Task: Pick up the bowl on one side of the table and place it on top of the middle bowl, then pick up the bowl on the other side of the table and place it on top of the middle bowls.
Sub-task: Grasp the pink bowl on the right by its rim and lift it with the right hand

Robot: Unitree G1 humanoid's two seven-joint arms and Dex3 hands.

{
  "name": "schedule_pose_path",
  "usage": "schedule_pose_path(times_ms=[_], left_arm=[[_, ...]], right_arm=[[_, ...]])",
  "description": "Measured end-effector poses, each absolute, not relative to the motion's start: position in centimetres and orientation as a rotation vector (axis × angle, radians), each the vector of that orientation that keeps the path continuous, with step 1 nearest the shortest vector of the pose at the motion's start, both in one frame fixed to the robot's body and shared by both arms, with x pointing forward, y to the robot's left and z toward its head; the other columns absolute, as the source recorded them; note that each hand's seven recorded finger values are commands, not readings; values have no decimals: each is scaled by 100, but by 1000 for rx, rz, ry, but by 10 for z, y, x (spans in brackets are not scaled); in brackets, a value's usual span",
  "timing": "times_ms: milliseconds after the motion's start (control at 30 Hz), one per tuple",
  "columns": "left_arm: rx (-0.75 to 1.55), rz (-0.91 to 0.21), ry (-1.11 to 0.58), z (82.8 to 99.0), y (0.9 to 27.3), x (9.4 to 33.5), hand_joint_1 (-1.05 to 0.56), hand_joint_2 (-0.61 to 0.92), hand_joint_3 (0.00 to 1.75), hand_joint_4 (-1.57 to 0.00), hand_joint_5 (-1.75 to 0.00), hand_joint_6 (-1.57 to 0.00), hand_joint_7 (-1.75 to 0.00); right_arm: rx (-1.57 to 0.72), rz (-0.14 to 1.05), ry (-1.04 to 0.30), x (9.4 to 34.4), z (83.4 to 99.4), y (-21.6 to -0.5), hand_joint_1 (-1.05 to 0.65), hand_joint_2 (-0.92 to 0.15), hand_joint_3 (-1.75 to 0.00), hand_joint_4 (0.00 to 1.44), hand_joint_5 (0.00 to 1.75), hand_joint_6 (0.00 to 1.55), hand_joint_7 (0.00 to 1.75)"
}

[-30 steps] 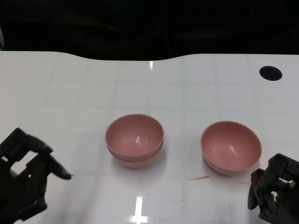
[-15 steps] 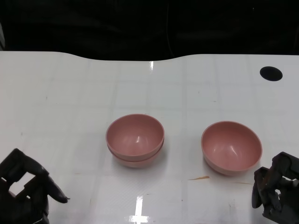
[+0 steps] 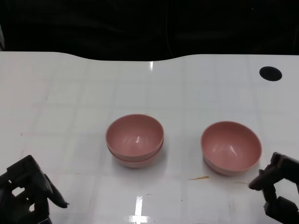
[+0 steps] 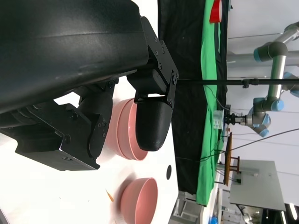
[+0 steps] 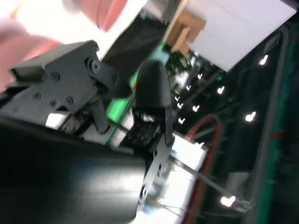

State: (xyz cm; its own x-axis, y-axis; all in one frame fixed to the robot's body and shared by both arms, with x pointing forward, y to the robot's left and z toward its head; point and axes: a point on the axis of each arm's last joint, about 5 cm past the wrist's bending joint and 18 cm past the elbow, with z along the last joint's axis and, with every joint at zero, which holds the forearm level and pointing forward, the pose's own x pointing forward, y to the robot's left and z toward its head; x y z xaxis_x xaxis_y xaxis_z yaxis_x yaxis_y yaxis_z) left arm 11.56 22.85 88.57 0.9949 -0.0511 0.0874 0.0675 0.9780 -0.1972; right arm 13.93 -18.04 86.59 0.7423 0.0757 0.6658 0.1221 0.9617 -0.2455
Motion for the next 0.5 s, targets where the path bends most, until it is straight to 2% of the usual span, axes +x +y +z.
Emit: schedule_pose_path(times_ms=[33, 67, 133, 200, 333, 500], left_arm=[[-201, -64, -82, 886, 228, 116, 31, 79, 136, -109, -175, -77, -175], [-201, -67, -82, 886, 228, 116, 31, 79, 136, -110, -175, -77, -175], [-200, -73, -82, 885, 228, 116, 31, 78, 137, -110, -175, -77, -175], [-197, -73, -81, 885, 228, 116, 32, 78, 137, -109, -175, -77, -175], [-185, -75, -78, 885, 229, 115, 32, 78, 135, -108, -175, -76, -175], [-168, -82, -81, 885, 229, 115, 35, 77, 137, -106, -175, -75, -175]], right_arm=[[-317, -23, -751, 139, 867, -180, -37, -91, -27, 82, 83, 96, 26], [-353, -16, -766, 139, 869, -180, -39, -91, -26, 81, 71, 94, 17], [-416, 7, -789, 138, 874, -180, -44, -92, -28, 80, 37, 83, 4], [-496, 40, -806, 137, 881, -181, -49, -92, -25, 80, 20, 77, 1], [-699, 97, -794, 133, 897, -183, -64, -92, -22, 75, 6, 66, 0], [-951, 117, -721, 136, 912, -181, -79, -92, -23, 60, 0, 49, 0]])
